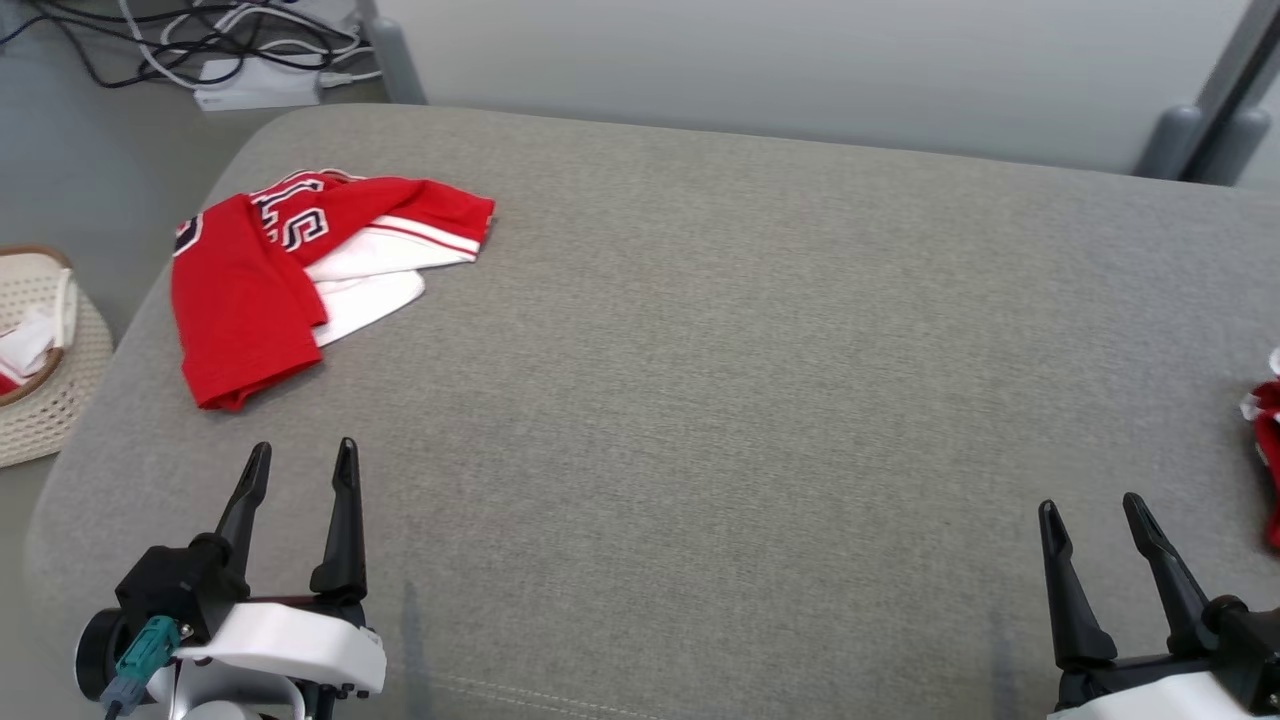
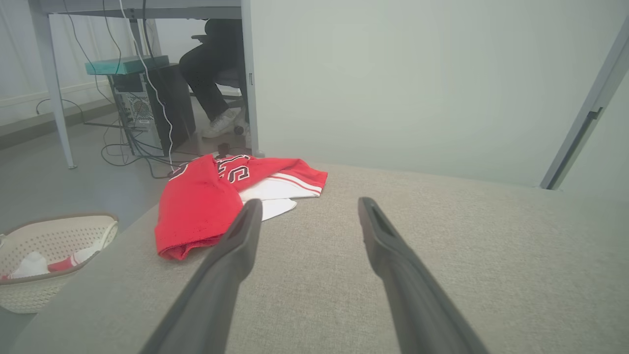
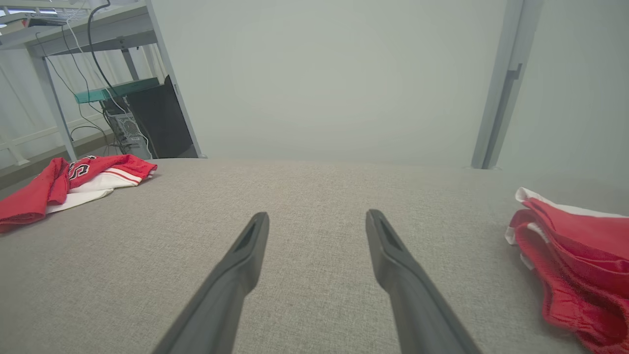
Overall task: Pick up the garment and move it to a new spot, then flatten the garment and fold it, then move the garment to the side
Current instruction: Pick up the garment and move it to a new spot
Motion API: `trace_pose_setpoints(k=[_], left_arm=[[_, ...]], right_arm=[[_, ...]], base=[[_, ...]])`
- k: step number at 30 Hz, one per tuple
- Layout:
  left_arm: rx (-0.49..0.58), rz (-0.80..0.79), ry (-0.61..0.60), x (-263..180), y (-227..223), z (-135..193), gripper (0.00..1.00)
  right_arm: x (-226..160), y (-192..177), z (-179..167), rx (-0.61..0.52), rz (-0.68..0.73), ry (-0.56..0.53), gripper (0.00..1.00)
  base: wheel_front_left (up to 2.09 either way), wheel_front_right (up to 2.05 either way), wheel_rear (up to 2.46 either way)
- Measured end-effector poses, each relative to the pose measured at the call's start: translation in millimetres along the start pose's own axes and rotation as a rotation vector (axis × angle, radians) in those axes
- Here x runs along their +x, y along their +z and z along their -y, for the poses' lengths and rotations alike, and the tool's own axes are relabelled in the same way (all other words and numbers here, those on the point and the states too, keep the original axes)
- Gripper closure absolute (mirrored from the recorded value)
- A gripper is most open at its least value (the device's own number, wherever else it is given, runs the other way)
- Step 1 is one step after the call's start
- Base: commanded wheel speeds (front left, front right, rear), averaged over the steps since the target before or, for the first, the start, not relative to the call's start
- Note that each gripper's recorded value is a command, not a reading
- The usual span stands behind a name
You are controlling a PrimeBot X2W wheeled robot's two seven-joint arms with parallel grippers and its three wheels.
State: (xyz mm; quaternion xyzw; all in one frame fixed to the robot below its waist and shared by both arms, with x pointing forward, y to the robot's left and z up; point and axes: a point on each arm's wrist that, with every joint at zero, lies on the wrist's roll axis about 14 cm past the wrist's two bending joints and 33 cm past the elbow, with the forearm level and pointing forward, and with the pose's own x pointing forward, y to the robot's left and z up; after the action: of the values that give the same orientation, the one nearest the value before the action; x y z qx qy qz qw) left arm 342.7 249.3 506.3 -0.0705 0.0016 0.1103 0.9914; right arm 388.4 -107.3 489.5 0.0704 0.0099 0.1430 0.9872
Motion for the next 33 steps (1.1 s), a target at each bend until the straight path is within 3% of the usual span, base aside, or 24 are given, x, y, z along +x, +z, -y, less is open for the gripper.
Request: trace_pose_setpoints(k=[7,14,27,33], left_arm=[[-0.04,-0.008,0.155,-31,-3,-41,0.0],[-0.045,0.018,0.219,-49,4,-60,0.0],[-0.022,0.001,0.215,-49,0,-61,0.0],[-0.021,0.047,0.154,-7,29,-58,0.0]], right_arm=[[20,-4,-36,0.005,-0.014,0.123,0.0],[29,-2,-60,0.007,-0.006,0.194,0.0],[32,-7,-65,0.016,-0.023,0.21,0.0],[35,-12,-56,0.019,-0.041,0.191,0.0]], base=[[0.0,0.0,0.0],[0.0,0.0,0.0],[0.0,0.0,0.0],[0.0,0.0,0.0]])
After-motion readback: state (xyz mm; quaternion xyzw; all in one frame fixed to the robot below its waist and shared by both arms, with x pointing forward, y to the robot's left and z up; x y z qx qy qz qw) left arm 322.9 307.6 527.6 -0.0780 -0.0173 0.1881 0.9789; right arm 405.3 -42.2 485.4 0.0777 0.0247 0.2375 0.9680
